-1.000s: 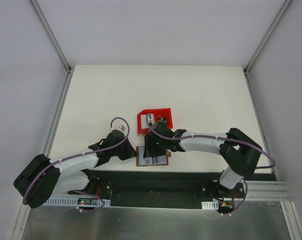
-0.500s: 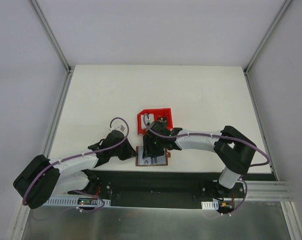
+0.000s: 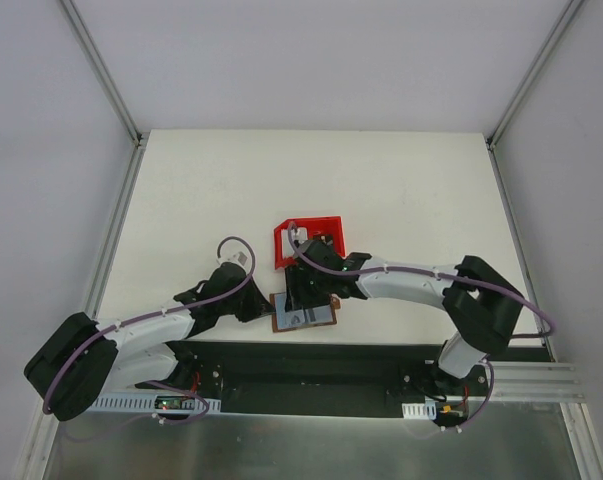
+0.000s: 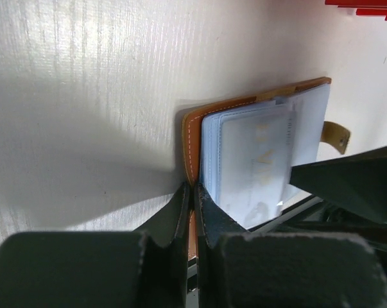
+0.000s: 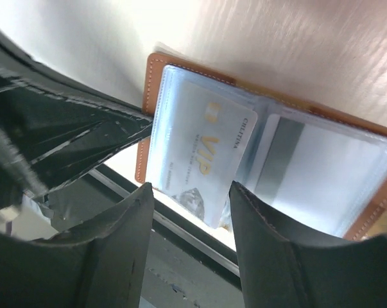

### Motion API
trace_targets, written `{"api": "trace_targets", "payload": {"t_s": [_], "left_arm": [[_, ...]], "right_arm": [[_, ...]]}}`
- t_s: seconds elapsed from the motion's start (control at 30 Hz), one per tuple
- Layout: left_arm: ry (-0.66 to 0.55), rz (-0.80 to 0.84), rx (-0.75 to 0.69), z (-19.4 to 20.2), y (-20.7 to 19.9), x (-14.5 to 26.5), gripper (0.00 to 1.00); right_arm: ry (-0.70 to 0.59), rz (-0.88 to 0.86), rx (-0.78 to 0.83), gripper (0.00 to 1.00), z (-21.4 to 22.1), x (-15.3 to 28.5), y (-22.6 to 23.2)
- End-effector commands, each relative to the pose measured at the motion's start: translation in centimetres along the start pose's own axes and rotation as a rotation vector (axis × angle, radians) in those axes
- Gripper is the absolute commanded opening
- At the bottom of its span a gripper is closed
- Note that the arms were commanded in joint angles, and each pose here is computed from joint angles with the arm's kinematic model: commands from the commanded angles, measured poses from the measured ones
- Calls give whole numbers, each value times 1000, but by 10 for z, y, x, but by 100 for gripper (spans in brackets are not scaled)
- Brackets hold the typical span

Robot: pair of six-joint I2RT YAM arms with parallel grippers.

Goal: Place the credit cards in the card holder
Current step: Insert the credit card into the card holder.

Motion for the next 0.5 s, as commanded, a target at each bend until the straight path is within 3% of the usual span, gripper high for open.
{"api": "trace_targets", "payload": {"t_s": [0.0, 0.47], "left_arm": [[-21, 22, 15, -3, -1, 1, 0], [-16, 24, 9, -3, -4, 0, 0]], "right_arm": [[-154, 23, 52, 54, -28, 36, -3], [-190, 121, -24, 56, -48, 51, -67]]}}
Point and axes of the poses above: each gripper's point midway between its finger pads, its own x axis back along the fingers, its own y axis along the line the jaws close on, z = x × y, the point moved 3 cm from there along x, back along the fingers, and after that the axes turned 15 degrees about x, right-handed, at the moved point
